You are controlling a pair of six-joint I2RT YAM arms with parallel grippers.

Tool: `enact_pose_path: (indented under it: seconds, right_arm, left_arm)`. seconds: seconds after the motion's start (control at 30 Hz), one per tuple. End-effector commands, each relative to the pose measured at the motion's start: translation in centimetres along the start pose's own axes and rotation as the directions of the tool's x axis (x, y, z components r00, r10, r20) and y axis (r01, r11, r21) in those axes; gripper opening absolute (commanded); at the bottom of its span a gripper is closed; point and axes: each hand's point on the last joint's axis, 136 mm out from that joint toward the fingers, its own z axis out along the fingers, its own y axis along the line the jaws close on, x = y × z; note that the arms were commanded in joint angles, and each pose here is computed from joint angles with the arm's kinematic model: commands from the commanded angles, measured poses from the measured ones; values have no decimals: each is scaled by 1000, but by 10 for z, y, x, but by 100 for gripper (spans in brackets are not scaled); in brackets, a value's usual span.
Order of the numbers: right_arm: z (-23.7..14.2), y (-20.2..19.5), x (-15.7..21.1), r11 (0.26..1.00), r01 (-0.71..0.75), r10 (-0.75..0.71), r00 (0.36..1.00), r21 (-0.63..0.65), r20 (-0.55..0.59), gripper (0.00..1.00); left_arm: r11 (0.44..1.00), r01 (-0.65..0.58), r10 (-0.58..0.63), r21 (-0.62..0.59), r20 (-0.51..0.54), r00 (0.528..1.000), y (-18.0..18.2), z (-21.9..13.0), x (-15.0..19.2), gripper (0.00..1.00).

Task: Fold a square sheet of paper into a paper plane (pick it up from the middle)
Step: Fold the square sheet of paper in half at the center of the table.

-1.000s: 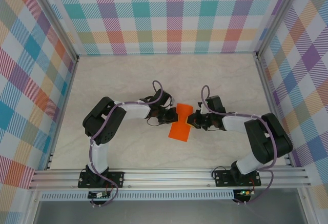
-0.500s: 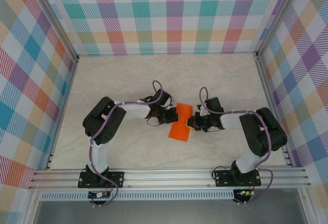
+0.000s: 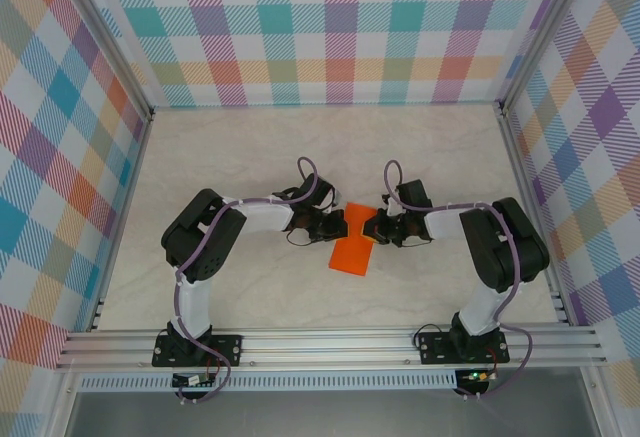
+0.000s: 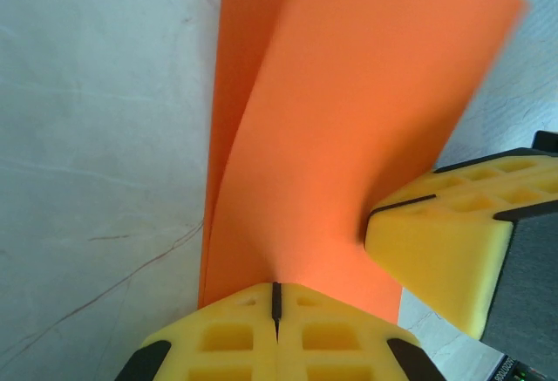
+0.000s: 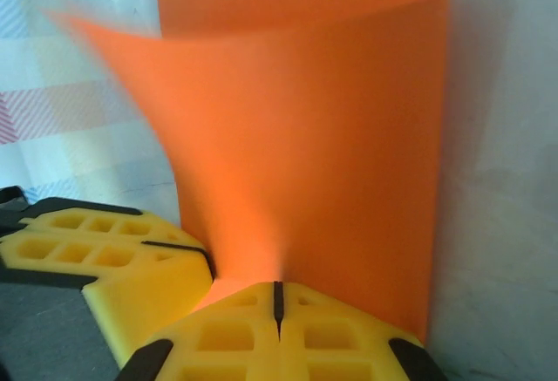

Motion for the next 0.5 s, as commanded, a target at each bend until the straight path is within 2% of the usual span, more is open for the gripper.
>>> enact_pose_path:
  seconds: [0.0, 0.3, 0.47]
  right_arm:
    - [3, -15, 2, 999, -2, 2, 1000, 35, 1, 0]
    - [-22, 24, -21, 997, 43, -39, 997, -67, 61, 0]
    - [-15, 12, -29, 999, 19, -17, 998, -43, 53, 0]
  left_arm:
    - [957, 61, -103, -283, -136, 985, 83, 18, 55, 0]
    - [956, 57, -101, -288, -140, 985, 84, 18, 56, 0]
    - [956, 58, -103, -286, -142, 985, 84, 18, 56, 0]
